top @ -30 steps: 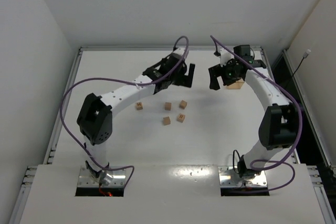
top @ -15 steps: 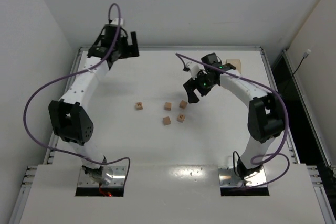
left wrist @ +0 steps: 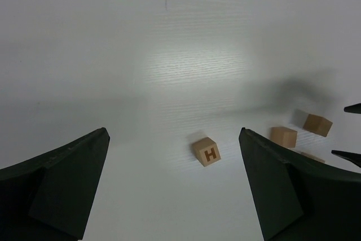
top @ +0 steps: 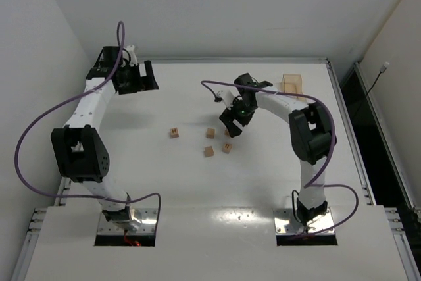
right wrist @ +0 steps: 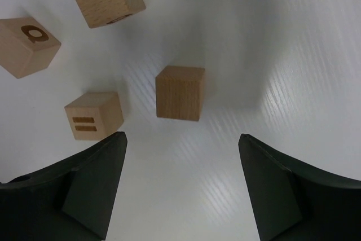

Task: Build the wood block tower

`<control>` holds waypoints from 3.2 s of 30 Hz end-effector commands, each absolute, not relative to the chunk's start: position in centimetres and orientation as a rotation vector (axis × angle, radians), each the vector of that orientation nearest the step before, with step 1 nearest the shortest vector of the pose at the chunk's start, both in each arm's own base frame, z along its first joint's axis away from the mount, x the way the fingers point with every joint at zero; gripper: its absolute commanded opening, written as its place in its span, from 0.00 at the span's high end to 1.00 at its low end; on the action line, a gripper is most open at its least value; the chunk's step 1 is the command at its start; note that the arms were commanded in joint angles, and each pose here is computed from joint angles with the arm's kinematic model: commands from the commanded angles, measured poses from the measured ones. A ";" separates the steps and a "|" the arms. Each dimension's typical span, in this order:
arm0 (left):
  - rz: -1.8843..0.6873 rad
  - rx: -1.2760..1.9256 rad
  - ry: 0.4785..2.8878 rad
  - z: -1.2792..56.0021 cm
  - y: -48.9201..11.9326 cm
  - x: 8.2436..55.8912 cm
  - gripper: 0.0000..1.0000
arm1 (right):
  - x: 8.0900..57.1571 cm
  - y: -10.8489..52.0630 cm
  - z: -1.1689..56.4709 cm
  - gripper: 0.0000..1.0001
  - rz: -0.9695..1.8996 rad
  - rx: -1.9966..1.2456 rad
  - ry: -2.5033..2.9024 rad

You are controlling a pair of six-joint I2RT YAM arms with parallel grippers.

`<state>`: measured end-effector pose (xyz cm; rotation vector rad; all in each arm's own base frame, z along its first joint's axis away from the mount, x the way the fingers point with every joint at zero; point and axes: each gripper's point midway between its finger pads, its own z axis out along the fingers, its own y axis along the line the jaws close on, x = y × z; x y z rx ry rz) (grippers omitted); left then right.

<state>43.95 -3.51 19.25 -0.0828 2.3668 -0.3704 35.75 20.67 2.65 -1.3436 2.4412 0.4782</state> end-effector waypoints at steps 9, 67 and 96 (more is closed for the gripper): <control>-0.461 -0.068 2.326 20.3 -3.1 44.2 0.00 | 38.0 22.6 2.3 0.25 0.434 -1.455 2.366; -0.496 -0.065 2.366 19.1 -2.8 44.1 0.00 | 34.8 29.2 6.9 0.97 0.550 -1.922 2.138; -0.496 -0.060 2.383 18.3 -2.7 44.5 0.00 | 36.1 31.9 5.1 0.98 0.556 -1.904 2.140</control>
